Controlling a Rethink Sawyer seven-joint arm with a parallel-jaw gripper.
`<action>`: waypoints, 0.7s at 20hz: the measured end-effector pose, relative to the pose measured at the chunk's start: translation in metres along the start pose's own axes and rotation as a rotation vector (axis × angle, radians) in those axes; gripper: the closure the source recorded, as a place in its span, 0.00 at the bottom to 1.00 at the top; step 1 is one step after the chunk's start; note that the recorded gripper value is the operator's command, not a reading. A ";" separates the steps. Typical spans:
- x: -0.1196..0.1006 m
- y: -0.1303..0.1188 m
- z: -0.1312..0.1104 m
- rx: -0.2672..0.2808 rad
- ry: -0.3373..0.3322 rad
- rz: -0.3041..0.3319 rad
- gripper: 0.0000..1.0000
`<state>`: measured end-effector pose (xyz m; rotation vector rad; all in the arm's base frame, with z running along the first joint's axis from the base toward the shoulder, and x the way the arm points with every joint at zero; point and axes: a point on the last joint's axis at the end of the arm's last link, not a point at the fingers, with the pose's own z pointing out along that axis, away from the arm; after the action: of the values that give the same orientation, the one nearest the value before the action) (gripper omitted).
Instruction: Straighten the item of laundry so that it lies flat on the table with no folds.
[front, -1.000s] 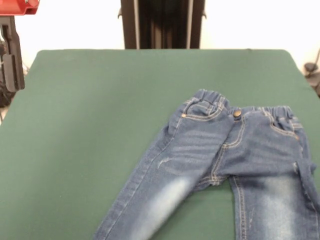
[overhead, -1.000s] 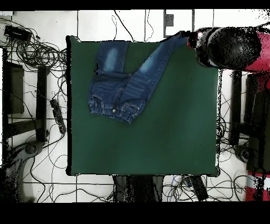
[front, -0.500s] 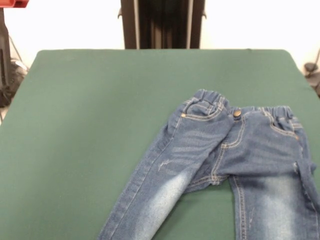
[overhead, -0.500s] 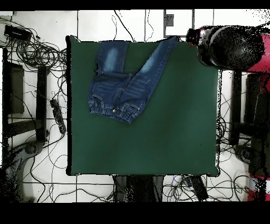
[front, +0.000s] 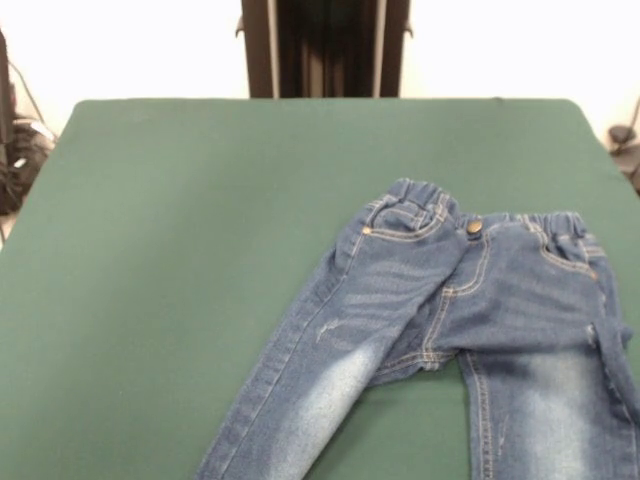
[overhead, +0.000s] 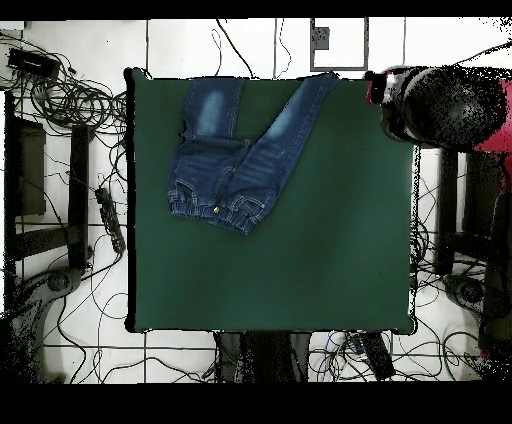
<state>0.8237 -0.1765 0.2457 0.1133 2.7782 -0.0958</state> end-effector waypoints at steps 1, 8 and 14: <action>0.004 0.000 0.001 0.001 0.007 0.000 0.00; 0.041 0.000 0.007 0.018 0.067 0.000 0.00; 0.070 0.018 0.010 0.025 0.088 0.007 0.00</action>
<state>0.7632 -0.1546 0.2104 0.1368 2.8650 -0.1270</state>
